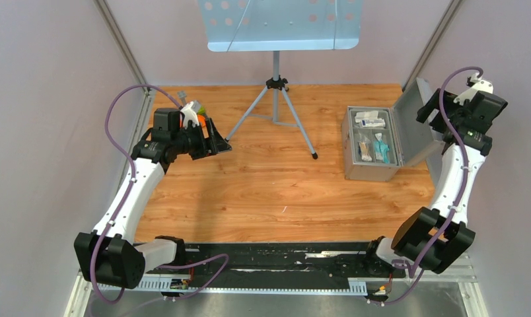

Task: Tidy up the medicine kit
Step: Close the lid of the medicine box.

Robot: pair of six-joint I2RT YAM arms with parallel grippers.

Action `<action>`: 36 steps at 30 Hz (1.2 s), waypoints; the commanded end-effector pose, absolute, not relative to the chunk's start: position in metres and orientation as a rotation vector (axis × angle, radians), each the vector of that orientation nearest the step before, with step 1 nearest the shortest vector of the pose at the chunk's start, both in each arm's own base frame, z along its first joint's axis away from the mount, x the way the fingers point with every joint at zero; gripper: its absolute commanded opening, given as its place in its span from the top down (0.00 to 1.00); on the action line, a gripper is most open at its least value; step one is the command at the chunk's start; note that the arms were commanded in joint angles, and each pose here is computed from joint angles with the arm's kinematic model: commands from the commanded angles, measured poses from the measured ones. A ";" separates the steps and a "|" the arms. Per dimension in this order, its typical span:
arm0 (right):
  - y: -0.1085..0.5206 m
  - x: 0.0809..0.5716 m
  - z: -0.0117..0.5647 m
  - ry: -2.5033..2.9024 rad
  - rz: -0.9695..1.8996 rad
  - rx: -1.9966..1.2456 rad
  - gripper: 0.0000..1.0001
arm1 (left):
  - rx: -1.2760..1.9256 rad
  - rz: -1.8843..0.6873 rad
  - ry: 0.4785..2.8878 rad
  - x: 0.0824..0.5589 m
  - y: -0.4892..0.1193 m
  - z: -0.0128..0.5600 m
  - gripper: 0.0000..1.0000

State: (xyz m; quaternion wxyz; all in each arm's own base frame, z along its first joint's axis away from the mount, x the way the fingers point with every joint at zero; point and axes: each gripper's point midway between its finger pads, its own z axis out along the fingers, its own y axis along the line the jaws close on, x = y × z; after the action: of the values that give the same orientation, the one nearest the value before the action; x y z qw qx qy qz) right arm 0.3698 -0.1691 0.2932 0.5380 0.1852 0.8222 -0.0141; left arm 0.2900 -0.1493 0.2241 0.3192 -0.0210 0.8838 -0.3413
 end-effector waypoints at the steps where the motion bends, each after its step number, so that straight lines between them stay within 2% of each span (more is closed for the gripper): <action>1: -0.133 0.377 0.308 1.916 0.194 0.340 0.19 | -0.016 -0.888 2.290 0.293 -0.150 0.231 0.21; 7: -0.078 0.375 0.319 1.888 0.540 0.204 0.23 | -0.023 -0.889 2.292 0.292 -0.150 0.230 0.21; 13: -0.040 0.369 0.319 1.890 0.621 0.113 0.25 | -0.024 -0.892 2.295 0.292 -0.151 0.228 0.21; 20: -0.006 0.372 0.293 1.974 0.506 0.048 0.26 | -0.029 -0.909 2.296 0.293 -0.153 0.228 0.21; 25: 0.007 0.385 0.265 2.037 0.350 0.069 0.31 | -0.013 -0.921 2.301 0.289 -0.164 0.227 0.22; 32: -0.034 0.437 0.266 1.969 0.111 0.235 0.33 | 0.005 -0.924 2.307 0.285 -0.173 0.227 0.22; 36: -0.040 0.480 0.272 1.934 0.126 0.266 0.33 | 0.000 -0.911 2.306 0.283 -0.171 0.228 0.22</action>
State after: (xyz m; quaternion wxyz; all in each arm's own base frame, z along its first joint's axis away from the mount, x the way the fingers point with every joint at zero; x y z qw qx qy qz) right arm 0.4299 -0.0178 0.2319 0.4904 0.0806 0.8637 0.0836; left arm 0.2798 -0.1713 0.2203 0.3071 0.0018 0.8856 -0.3485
